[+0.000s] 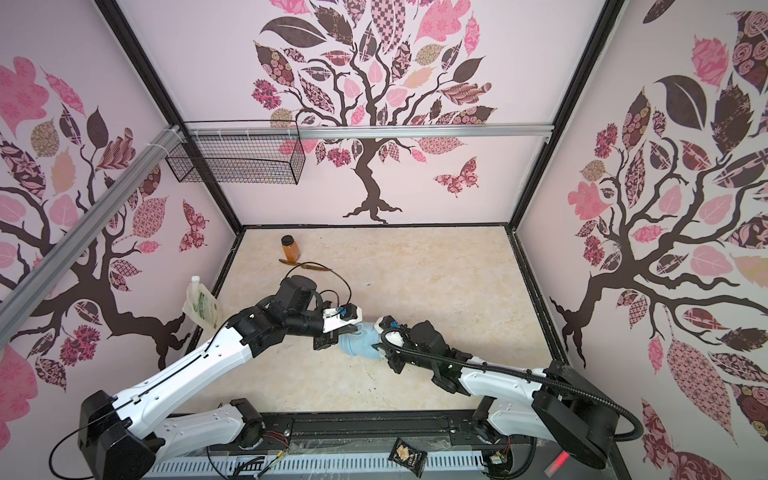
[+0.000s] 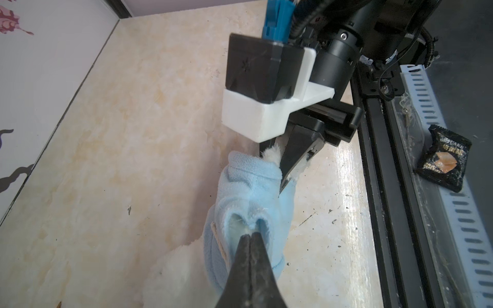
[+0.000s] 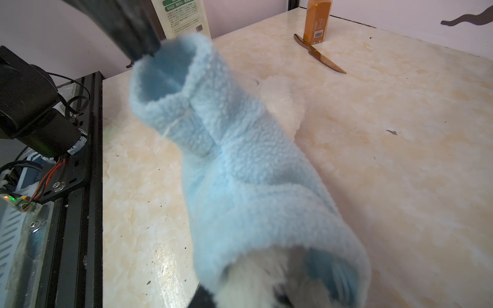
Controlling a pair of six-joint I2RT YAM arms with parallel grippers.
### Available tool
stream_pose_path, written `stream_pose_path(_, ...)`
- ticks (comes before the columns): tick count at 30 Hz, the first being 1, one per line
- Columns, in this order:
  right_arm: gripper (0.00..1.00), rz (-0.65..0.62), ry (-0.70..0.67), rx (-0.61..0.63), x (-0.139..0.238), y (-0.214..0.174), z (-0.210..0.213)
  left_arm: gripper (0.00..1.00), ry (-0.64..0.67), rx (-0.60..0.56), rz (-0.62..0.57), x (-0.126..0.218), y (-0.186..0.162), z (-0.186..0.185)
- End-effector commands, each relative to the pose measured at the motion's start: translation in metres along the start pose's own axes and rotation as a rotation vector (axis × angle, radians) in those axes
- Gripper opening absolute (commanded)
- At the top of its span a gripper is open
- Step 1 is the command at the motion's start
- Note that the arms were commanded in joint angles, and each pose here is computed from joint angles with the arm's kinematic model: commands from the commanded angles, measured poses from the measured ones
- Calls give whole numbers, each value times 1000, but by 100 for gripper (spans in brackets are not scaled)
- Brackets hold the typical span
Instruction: Dress the teddy bear
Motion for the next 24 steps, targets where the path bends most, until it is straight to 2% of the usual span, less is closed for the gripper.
stream_pose_path(1,6,-91,13,23,5,24,4,4,-11,-43,17,3,7,2)
stream_pose_path(7,6,-94,16,19,5,24,4,7,-24,-67,64,-7,3,3)
stream_pose_path(12,5,-97,21,20,6,25,5,16,15,-74,106,-14,-2,10)
stream_pose_path(24,5,-97,32,17,5,25,6,23,95,-21,37,-21,1,19)
Point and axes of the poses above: each gripper's point midway between its finger pads, its own x axis back along the fingers, its own z axis along the line the jaws close on, y = z × x, the point moved 6 cm from there along x, back along the fingers, and after that the axes turned 4 degrees about -x, right-handed, at the moved point
